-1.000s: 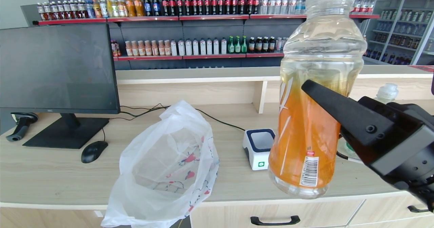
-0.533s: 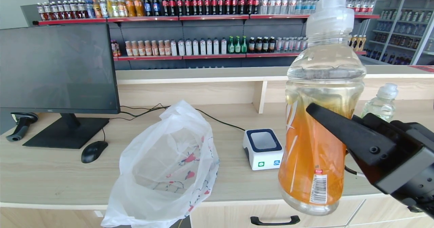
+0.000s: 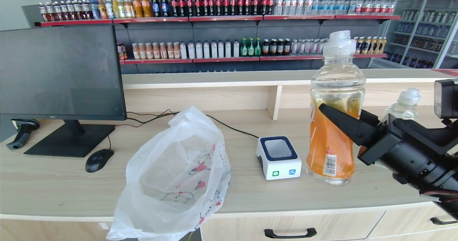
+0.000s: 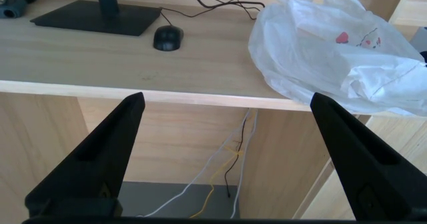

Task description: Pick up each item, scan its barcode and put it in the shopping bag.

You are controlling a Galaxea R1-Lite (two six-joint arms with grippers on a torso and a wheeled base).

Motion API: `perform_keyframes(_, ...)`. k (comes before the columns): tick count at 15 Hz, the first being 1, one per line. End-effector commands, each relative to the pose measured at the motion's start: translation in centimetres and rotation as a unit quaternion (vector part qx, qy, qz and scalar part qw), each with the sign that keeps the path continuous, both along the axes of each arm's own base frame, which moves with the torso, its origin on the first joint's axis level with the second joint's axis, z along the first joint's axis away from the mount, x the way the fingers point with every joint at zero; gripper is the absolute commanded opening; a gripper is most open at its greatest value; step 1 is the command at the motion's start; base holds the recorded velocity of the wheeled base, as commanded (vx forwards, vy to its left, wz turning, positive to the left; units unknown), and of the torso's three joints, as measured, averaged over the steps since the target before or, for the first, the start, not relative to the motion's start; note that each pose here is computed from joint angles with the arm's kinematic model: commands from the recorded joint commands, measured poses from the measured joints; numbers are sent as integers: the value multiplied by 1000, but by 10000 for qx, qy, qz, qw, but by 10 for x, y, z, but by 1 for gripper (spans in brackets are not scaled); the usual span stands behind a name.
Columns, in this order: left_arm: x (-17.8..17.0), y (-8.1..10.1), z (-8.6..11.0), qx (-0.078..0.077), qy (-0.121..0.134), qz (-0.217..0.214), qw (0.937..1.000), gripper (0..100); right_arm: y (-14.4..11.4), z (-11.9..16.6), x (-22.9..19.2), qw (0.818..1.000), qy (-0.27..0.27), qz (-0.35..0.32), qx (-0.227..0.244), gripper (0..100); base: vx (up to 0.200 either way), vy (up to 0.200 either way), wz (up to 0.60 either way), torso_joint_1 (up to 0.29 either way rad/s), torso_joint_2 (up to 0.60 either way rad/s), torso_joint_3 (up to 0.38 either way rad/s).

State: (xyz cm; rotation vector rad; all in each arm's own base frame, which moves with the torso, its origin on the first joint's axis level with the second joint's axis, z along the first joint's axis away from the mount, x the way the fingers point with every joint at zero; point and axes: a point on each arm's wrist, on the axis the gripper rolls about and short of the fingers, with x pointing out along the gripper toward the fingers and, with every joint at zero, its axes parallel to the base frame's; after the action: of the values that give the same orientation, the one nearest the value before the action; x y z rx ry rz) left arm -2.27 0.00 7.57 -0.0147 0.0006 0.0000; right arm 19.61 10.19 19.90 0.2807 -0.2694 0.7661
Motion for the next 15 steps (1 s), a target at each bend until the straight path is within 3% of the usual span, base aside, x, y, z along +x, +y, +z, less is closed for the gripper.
perform_keyframes(1,0,0,0,-3,-3,0,10000,100,-6,-11,14,9994,165,-279,-141,0,0,0,0,0,0,0)
perform_keyframes(5,0,0,0,-3,-3,8,10000,100,-24,-22,40,9927,50,-1015,-655,0,0,0,0,0,0,0)
perform_keyframes(8,0,0,0,-3,-3,0,10000,100,-38,-22,63,9805,-341,-1577,-1124,0,0,0,0,0,0,0)
perform_keyframes(13,0,0,0,-3,-3,0,10000,100,-53,-13,79,9564,-538,-2634,-1144,0,0,0,0,0,0,0)
perform_keyframes(15,0,0,0,-3,-3,8,10000,100,-53,-12,80,9565,-541,-2633,-1134,0,0,0,0,0,0,0)
